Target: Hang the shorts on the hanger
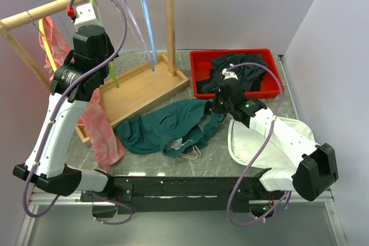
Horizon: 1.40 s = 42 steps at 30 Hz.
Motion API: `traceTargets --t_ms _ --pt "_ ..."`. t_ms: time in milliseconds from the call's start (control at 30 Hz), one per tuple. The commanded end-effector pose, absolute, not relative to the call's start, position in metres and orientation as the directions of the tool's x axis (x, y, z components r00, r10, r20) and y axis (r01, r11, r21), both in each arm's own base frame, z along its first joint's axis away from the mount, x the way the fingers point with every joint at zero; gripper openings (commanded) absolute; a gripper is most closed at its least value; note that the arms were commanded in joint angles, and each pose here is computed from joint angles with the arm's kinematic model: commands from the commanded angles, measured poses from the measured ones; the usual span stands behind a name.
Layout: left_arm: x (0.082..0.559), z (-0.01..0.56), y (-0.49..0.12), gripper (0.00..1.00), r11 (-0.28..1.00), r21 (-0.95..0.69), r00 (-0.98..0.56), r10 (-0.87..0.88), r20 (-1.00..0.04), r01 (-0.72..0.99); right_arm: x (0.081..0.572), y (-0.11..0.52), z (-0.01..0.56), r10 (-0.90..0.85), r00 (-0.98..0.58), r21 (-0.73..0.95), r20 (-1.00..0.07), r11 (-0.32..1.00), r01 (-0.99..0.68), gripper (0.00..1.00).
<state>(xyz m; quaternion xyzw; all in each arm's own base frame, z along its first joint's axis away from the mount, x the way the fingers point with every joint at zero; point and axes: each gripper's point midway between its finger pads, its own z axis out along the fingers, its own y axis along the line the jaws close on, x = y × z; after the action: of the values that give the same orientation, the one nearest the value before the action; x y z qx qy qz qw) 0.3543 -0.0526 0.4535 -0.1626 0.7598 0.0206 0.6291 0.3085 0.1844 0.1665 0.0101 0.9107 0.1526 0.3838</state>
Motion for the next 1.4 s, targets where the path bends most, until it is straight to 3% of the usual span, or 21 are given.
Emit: traceTargets --t_ms 0,567,1167,1367 --pt "0.337 0.504 -0.045 0.01 0.940 -0.251 -0.020 -0.262 -0.965 -0.232 0.320 0.192 0.195 0.162 -0.651 0.321 -0.742 0.938 -0.133 0.00" --pt "0.299 0.508 -0.043 0.01 0.956 -0.262 0.005 -0.264 -0.965 -0.129 0.322 0.194 0.193 0.159 -0.654 0.319 -0.739 0.938 -0.133 0.00" --pt "0.204 0.469 -0.032 0.01 0.966 -0.256 -0.058 -0.254 -0.966 0.033 0.321 0.188 0.192 0.154 -0.657 0.299 -0.738 0.947 -0.115 0.00" --pt "0.158 0.468 -0.038 0.01 0.944 -0.281 -0.048 -0.277 -0.960 0.173 0.319 0.183 0.192 0.152 -0.657 0.284 -0.738 0.954 -0.098 0.00"
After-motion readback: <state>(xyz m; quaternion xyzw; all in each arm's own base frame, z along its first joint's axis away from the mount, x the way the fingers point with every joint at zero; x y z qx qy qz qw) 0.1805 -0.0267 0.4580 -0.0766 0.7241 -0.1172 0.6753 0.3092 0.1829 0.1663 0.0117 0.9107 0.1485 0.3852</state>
